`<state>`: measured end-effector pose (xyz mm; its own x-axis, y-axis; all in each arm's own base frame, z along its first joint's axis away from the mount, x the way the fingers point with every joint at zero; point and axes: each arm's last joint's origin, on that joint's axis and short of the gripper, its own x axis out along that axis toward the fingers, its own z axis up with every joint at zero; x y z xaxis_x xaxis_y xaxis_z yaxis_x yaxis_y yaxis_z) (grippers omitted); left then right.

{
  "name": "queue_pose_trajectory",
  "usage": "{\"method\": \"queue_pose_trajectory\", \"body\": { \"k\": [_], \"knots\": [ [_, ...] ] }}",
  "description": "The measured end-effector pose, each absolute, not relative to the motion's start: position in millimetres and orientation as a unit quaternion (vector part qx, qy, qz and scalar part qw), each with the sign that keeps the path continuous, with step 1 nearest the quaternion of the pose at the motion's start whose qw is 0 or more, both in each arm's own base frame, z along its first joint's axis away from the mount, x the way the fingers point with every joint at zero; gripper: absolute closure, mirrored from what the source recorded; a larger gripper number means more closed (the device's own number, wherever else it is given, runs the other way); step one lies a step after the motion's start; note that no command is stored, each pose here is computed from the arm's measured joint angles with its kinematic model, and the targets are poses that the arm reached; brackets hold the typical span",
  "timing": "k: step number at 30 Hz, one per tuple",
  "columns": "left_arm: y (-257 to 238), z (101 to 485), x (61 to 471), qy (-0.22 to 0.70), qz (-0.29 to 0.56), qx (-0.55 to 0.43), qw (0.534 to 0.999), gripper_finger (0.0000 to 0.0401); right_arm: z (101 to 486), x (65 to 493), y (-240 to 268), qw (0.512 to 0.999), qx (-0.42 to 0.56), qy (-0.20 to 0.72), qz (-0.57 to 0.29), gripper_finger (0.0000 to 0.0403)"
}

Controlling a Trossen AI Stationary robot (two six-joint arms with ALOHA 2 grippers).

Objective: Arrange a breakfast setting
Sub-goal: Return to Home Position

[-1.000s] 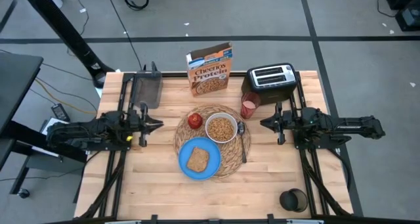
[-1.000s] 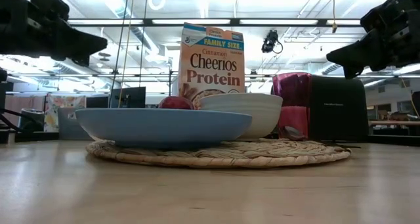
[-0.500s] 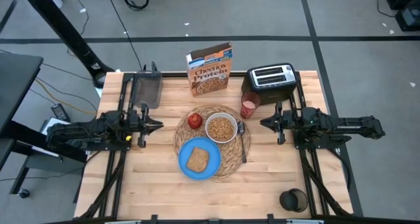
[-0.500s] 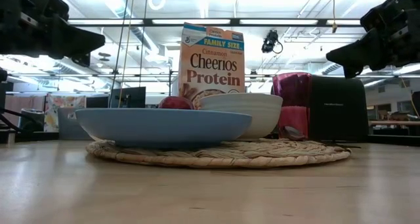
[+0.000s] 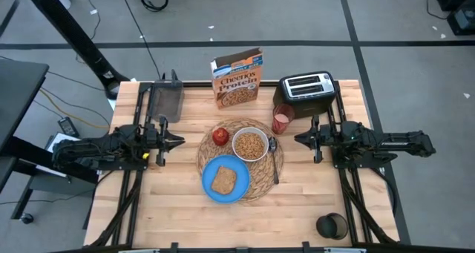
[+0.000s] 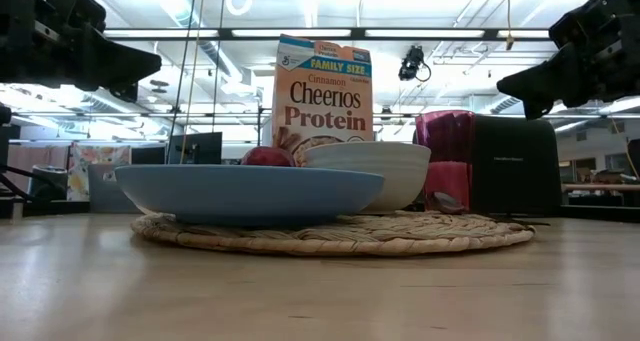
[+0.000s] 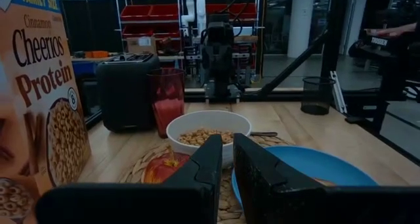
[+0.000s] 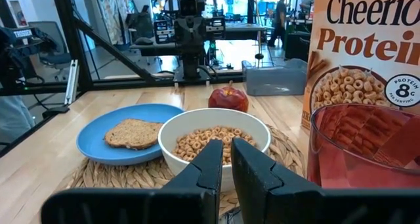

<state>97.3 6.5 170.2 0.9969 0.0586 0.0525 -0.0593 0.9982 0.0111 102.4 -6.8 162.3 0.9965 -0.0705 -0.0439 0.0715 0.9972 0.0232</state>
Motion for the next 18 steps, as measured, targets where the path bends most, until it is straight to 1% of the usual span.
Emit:
{"method": "queue_pose_trajectory", "body": {
  "k": [2, 9, 18],
  "knots": [
    [6, 170, 97, -0.026, 0.030, 0.006, 0.999, 0.0353, 163, 101, -6, 0.999, 0.012, 0.015, -0.031, 0.0359],
    [7, 170, 97, -0.025, 0.030, 0.006, 0.999, 0.0353, 177, 97, 0, 0.998, 0.012, -0.061, -0.003, 0.0359],
    [7, 170, 97, -0.026, 0.030, 0.006, 0.999, 0.0353, 181, 96, 1, 0.996, 0.012, -0.083, 0.005, 0.0359]
  ]
}}
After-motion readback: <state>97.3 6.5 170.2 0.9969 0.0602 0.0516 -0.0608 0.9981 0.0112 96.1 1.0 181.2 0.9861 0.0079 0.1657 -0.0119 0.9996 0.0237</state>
